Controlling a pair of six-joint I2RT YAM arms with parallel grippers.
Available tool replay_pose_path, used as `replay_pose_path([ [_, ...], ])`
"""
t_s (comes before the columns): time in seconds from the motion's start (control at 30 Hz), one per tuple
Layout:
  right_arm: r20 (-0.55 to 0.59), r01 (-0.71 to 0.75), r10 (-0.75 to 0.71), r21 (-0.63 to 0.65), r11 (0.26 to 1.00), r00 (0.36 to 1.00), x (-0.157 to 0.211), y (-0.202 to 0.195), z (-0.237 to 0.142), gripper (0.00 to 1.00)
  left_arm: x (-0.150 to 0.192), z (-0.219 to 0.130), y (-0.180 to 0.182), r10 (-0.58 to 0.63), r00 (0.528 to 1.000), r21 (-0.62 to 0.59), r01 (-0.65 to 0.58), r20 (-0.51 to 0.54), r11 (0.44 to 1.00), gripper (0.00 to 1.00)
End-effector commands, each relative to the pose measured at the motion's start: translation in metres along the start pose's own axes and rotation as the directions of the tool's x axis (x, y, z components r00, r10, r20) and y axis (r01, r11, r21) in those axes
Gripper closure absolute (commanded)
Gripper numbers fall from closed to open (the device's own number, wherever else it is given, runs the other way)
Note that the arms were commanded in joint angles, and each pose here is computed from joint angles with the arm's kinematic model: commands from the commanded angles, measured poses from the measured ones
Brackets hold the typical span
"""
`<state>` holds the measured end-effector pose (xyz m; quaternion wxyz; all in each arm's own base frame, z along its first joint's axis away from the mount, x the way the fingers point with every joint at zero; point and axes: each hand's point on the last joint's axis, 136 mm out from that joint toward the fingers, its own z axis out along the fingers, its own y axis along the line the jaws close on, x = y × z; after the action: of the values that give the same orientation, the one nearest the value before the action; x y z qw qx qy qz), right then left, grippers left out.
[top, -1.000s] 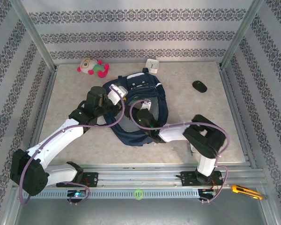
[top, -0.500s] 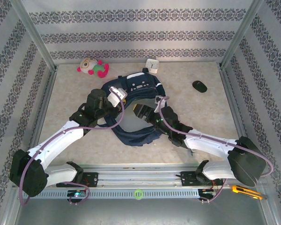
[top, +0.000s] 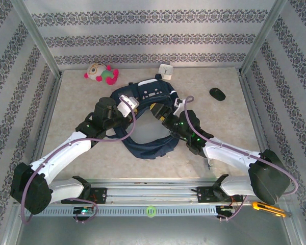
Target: Pack the student bag
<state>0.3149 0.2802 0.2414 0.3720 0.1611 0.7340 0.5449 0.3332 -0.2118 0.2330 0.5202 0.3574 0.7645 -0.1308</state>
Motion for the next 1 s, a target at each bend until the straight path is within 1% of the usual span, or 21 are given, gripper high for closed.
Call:
replay_pose_path([
  [0.0, 0.032, -0.042, 0.043, -0.035, 0.999, 0.999, -0.014, 0.009, -0.001, 0.33, -0.013, -0.003, -0.009, 0.042, 0.997, 0.042, -0.045, 0.064, 0.998, 1.00],
  [0.07, 0.047, -0.061, 0.062, -0.030, 0.998, 0.997, -0.019, 0.006, 0.000, 0.42, -0.010, -0.003, -0.016, 0.062, 0.996, 0.078, -0.066, 0.060, 0.995, 1.00],
  [0.23, 0.068, -0.078, 0.081, -0.042, 0.996, 0.994, -0.028, 0.003, -0.001, 0.56, -0.005, -0.005, -0.025, 0.095, 0.994, 0.127, -0.100, 0.050, 0.987, 1.00],
  [0.27, 0.069, -0.074, 0.077, -0.041, 0.996, 0.995, -0.029, 0.002, 0.000, 0.63, -0.004, -0.006, -0.027, 0.101, 0.994, 0.136, -0.106, 0.049, 0.985, 1.00],
  [0.33, 0.064, -0.064, 0.067, -0.046, 0.997, 0.996, -0.028, 0.002, 0.000, 0.82, -0.003, -0.008, -0.031, 0.115, 0.992, 0.156, -0.121, 0.046, 0.980, 0.98],
  [0.4, 0.067, -0.068, 0.070, -0.037, 0.997, 0.995, -0.028, -0.001, -0.001, 0.88, -0.003, -0.011, -0.033, 0.120, 0.992, 0.166, -0.125, 0.043, 0.978, 0.91],
  [0.53, 0.073, -0.068, 0.070, -0.031, 0.997, 0.995, -0.027, -0.003, -0.002, 1.00, -0.013, -0.017, -0.032, 0.082, 0.995, 0.160, -0.091, 0.064, 0.983, 0.70],
  [0.63, 0.082, -0.055, 0.057, -0.025, 0.998, 0.995, -0.028, -0.003, -0.002, 1.00, -0.022, -0.020, -0.039, 0.071, 0.993, 0.183, -0.088, 0.095, 0.979, 0.58],
  [0.73, 0.085, -0.044, 0.046, -0.023, 0.999, 0.995, -0.029, -0.002, -0.002, 1.00, -0.024, -0.020, -0.050, 0.106, 0.989, 0.213, -0.125, 0.099, 0.969, 0.45],
  [0.83, 0.082, -0.041, 0.043, -0.025, 0.999, 0.996, -0.027, 0.001, 0.001, 1.00, -0.021, -0.017, -0.060, 0.134, 0.987, 0.238, -0.151, 0.089, 0.959, 0.29],
  [0.97, 0.074, -0.038, 0.039, -0.022, 0.999, 0.996, -0.024, 0.002, 0.006, 1.00, -0.017, -0.007, -0.067, 0.134, 0.988, 0.252, -0.150, 0.079, 0.956, 0.20],
])
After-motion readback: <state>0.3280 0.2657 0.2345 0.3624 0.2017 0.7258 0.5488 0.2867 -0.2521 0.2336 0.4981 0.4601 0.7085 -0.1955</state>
